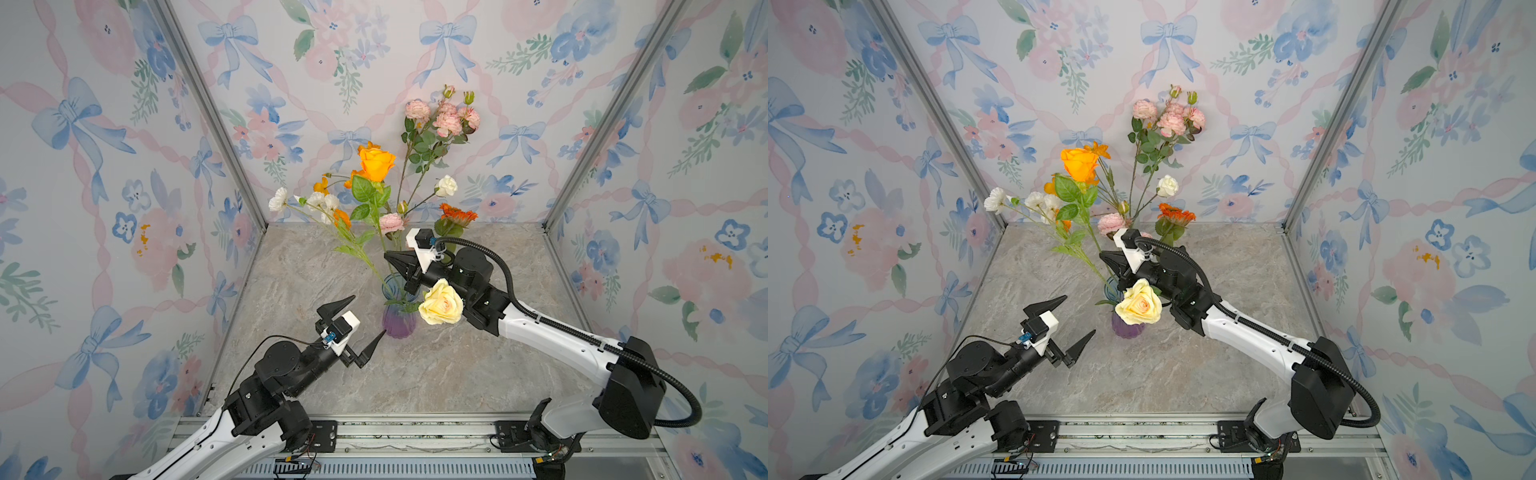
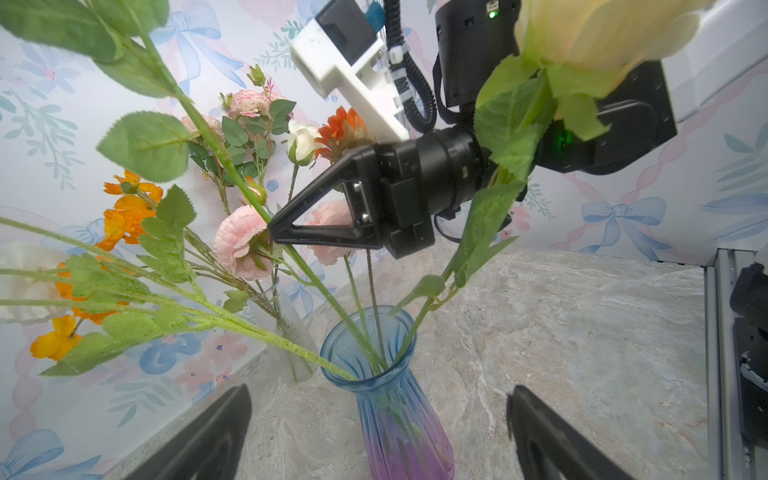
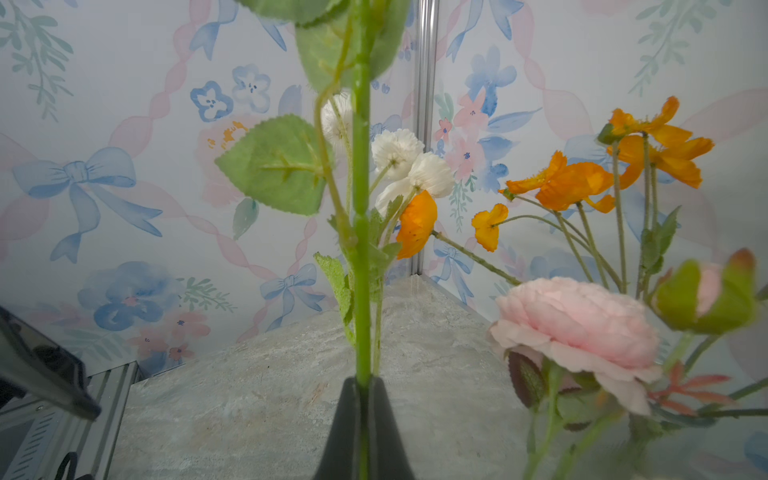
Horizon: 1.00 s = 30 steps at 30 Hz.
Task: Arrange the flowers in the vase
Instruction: 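Lower the orange rose stem into the vase with right gripper, then open right gripper and draw back from the vase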
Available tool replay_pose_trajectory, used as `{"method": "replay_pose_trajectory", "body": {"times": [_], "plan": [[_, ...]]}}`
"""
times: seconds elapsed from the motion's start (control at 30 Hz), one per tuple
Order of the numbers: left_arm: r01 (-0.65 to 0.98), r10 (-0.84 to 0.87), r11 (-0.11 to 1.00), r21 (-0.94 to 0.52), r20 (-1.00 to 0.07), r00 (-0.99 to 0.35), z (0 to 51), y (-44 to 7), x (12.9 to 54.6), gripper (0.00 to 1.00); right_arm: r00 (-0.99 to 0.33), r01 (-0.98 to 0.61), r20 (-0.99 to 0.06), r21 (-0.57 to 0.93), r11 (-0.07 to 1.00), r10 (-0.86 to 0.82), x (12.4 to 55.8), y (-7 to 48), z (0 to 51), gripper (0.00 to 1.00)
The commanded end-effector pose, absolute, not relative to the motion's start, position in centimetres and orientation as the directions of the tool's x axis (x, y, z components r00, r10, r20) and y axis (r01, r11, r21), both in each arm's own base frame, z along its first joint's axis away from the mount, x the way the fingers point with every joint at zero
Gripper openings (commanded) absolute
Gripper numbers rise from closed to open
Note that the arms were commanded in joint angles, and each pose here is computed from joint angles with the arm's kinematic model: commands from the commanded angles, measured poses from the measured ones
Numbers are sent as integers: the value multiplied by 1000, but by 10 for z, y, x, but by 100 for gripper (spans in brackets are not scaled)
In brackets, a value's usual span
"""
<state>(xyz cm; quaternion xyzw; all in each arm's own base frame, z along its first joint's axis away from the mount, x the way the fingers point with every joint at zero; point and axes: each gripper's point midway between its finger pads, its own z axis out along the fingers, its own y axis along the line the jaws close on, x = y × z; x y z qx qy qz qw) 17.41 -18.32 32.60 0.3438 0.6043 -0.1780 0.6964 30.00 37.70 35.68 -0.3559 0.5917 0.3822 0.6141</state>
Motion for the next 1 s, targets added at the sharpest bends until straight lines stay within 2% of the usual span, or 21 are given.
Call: {"method": "replay_pose_trajectory", "body": {"times": [0.0, 0.1, 0.27, 0.43, 0.57, 0.77, 0.9, 0.97], "plan": [[655, 191, 708, 266, -964, 186, 317, -184, 179, 98, 74, -920, -992, -30, 390, 99, 290, 372, 364, 0], [654, 204, 706, 271, -963, 179, 314, -185, 182, 98, 68, -932, -993, -27, 361, 99, 289, 371, 355, 0], [642, 212, 716, 275, -962, 174, 313, -184, 185, 98, 96, -933, -989, -51, 357, 110, 285, 366, 352, 9], [641, 217, 717, 274, -962, 168, 312, -184, 187, 98, 78, -941, -991, -38, 337, 106, 274, 359, 357, 26], [641, 217, 717, 274, -962, 168, 311, -184, 188, 98, 76, -938, -991, -34, 345, 108, 259, 345, 357, 32], [657, 226, 701, 277, -960, 163, 309, -189, 189, 98, 17, -897, -1000, -21, 441, -12, 248, 322, 333, 56], [661, 228, 698, 276, -960, 160, 308, -190, 189, 98, -50, -827, -997, 5, 562, -65, 247, 296, 303, 87], [664, 230, 695, 276, -960, 159, 307, -191, 189, 98, -88, -787, -992, 12, 616, -93, 248, 284, 285, 98]]}}
